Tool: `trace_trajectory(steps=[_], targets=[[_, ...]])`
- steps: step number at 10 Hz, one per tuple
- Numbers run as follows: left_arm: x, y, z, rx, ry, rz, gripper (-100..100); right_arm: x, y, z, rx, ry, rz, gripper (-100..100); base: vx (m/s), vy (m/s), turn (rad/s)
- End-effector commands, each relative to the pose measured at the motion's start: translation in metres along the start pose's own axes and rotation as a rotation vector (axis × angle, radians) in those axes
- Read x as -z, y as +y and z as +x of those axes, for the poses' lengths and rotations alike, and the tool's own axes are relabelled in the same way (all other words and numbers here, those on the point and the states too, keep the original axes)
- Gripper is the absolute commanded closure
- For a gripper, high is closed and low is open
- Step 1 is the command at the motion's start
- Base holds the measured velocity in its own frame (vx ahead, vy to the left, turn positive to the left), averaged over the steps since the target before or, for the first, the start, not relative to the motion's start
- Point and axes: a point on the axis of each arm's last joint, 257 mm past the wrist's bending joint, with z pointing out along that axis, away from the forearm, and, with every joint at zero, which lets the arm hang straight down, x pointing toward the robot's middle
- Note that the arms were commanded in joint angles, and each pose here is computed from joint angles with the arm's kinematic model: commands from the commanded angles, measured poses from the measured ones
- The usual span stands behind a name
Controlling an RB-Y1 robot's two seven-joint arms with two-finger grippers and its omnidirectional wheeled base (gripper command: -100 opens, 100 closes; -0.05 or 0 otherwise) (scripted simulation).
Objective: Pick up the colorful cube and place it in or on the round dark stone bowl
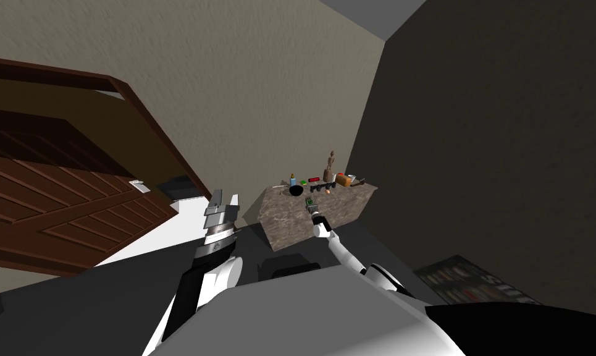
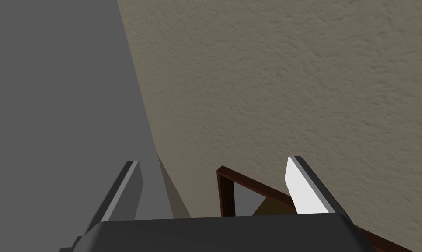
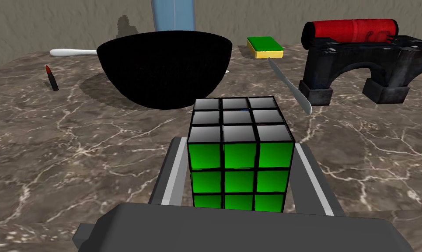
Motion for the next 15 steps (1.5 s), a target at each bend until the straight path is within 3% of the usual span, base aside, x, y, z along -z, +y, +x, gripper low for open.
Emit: trace_trajectory(steps=[1, 5, 9, 11, 15], targets=[[0.0, 0.0, 0.0, 0.0, 0.0, 0.0, 0, -0.013, 0.009, 0.013, 0.009, 0.006, -0.002, 100, -0.035, 0.021, -0.035], [0.0, 0.0, 0.0, 0.0, 0.0, 0.0, 0, -0.05, 0.029, 0.047, 0.028, 0.029, -0.014, 100, -0.045, 0.018, -0.051], [0.0, 0.0, 0.0, 0.0, 0.0, 0.0, 0, -0.077, 0.031, 0.071, 0.02, 0.04, -0.016, 100, 0.007, 0.008, -0.037], [0.0, 0.0, 0.0, 0.0, 0.0, 0.0, 0, -0.087, 0.027, 0.077, 0.01, 0.039, -0.014, 100, 0.048, -0.004, -0.025], [0.0, 0.0, 0.0, 0.0, 0.0, 0.0, 0, -0.104, -0.004, 0.076, -0.029, 0.011, 0.009, 100, 0.139, -0.012, -0.012]])
